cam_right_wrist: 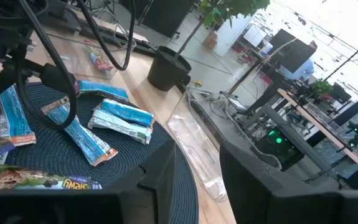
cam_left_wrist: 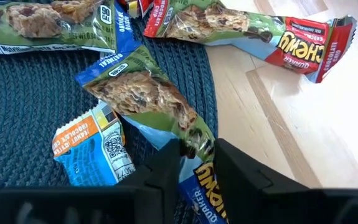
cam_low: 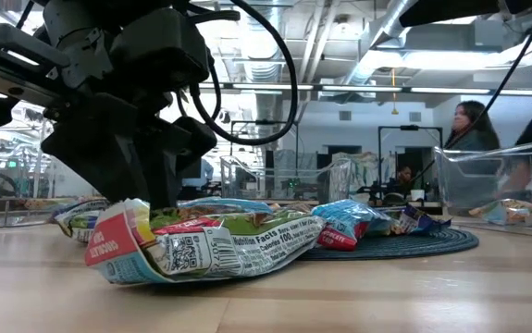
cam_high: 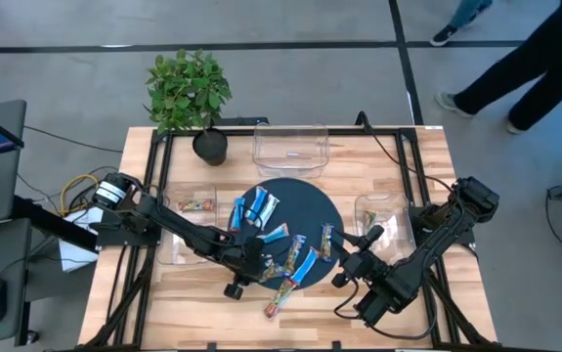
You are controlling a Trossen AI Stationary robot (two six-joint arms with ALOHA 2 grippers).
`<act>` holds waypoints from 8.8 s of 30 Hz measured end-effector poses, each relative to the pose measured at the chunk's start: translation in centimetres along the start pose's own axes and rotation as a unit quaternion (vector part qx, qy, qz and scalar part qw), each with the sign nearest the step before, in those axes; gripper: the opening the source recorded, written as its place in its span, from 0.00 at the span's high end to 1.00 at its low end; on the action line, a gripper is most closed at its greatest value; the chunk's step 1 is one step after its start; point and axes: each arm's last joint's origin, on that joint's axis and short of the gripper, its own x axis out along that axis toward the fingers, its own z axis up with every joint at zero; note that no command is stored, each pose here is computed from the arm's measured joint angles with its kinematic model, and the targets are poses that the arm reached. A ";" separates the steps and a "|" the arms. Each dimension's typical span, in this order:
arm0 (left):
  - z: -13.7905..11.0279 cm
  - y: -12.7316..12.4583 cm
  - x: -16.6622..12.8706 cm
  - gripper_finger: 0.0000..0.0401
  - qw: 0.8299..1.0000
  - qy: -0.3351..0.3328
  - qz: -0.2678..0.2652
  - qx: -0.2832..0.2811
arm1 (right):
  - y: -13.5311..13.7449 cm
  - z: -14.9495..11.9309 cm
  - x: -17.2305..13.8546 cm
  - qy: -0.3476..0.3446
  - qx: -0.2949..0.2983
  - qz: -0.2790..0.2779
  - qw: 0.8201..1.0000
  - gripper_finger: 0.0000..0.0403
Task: Pick and place Granola Bars by type
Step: Put the bottom left blue granola bar into the top transparent bin, then put the orange granola bar into the right transparent bin
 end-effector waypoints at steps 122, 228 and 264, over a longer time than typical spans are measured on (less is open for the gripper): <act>4.1 31.9 -13.4 0.70 0.890 0.046 0.452 -0.032 | -0.3 0.0 1.2 0.025 -0.001 -0.011 1.000 0.70; -5.7 3.3 -26.3 0.62 0.933 -0.305 0.172 -0.076 | 3.8 2.8 25.0 0.208 -0.071 0.442 0.870 0.88; -2.1 3.7 -21.2 0.62 0.947 -0.254 0.194 0.022 | 1.8 7.2 1.2 0.384 0.040 0.113 0.916 0.88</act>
